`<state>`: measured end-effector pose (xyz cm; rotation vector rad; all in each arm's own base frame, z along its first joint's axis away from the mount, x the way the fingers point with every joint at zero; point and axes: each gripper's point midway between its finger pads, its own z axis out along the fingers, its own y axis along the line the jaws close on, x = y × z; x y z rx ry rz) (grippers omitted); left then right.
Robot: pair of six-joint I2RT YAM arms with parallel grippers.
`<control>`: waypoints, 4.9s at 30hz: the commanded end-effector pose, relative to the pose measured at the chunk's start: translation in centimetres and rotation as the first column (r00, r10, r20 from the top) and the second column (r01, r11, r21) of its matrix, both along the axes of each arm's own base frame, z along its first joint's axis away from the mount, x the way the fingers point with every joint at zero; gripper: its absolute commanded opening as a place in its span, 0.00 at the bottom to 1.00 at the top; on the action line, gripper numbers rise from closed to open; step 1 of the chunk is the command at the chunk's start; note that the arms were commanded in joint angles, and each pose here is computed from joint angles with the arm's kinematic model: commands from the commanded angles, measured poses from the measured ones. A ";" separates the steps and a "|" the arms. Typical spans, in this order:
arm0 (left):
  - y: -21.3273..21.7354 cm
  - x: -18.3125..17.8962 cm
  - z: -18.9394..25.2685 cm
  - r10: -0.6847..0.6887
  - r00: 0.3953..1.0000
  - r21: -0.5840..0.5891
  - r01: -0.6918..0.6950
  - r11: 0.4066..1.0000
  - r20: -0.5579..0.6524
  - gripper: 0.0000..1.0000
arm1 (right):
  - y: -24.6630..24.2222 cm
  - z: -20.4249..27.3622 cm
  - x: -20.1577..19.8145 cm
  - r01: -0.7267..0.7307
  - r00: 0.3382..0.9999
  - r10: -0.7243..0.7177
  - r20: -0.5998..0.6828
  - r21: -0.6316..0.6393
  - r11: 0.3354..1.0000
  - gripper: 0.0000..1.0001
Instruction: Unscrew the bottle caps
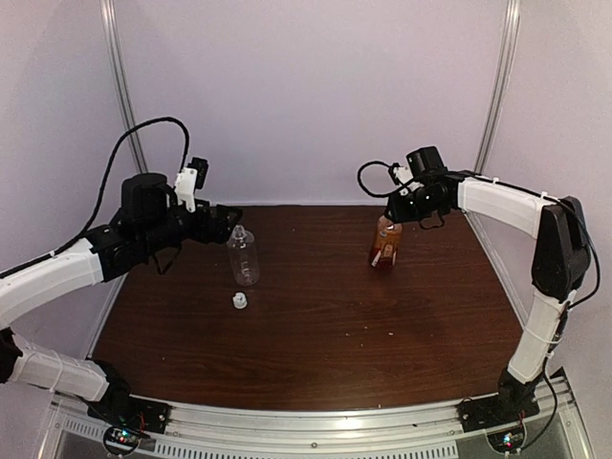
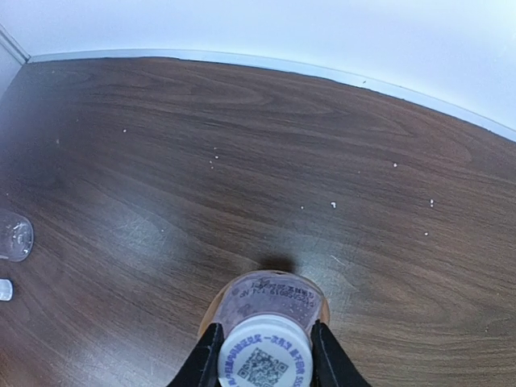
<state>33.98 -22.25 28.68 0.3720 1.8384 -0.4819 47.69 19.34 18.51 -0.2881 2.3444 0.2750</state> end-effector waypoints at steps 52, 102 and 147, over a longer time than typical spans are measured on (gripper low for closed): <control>-16.8 -7.8 -1.5 -0.605 0.776 0.229 0.566 0.792 0.177 0.80 | 18.5 16.9 -20.5 -0.590 0.804 0.542 0.243 0.434 0.681 0.05; -18.4 -11.5 0.7 -0.689 0.674 -0.068 0.726 0.684 0.268 0.35 | 18.0 19.3 -21.6 -0.647 0.762 0.544 0.351 0.393 0.654 0.69; -18.3 -15.4 1.8 -0.789 0.527 -0.153 0.849 0.506 0.317 0.28 | 19.3 20.0 -26.2 -0.872 0.489 0.748 0.449 0.277 0.403 0.00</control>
